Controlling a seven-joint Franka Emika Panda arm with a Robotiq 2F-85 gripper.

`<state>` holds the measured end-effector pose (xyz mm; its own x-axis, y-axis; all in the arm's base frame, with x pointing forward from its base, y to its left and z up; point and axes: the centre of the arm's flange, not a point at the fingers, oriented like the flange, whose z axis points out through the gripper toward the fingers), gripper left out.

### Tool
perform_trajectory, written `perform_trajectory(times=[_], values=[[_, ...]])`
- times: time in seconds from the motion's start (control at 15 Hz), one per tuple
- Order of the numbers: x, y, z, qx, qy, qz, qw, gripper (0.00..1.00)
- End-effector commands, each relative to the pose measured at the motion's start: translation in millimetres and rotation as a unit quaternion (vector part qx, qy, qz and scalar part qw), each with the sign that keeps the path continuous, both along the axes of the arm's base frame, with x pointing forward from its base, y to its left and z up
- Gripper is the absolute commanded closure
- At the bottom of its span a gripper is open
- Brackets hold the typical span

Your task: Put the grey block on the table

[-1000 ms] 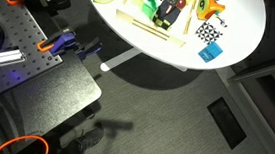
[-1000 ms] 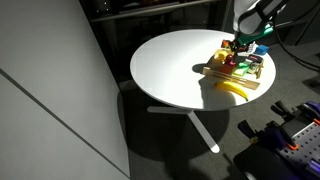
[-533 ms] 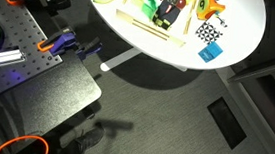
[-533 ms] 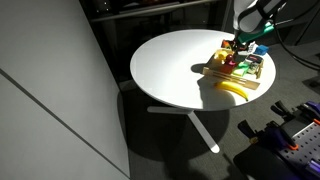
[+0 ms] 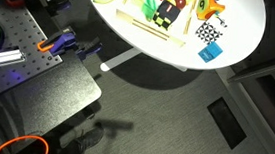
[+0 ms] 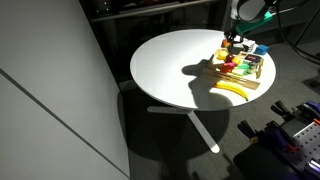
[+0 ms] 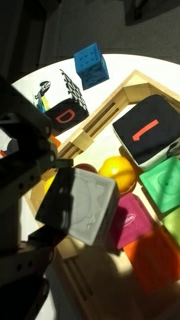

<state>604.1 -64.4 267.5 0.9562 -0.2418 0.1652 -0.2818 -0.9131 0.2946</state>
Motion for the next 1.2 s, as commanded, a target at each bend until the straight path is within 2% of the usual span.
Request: perform_trajectory(times=[0.0, 0.33, 0.6, 0.8, 1.13], values=[[-17.8, 21.8, 28.6, 0.035, -0.003, 0.044, 0.9984, 0.68], [-37.6, 57.0, 43.4, 0.079, 0.0, 0.133, 0.9879, 0.68], [-56.8, 77.4, 44.4, 0.092, 0.029, 0.199, 0.9753, 0.68], [-71.0, 86.2, 38.2, 0.101, 0.046, 0.245, 0.9631, 0.68], [-98.3, 99.7, 16.7, 0.108, 0.075, 0.325, 0.9365, 0.68]])
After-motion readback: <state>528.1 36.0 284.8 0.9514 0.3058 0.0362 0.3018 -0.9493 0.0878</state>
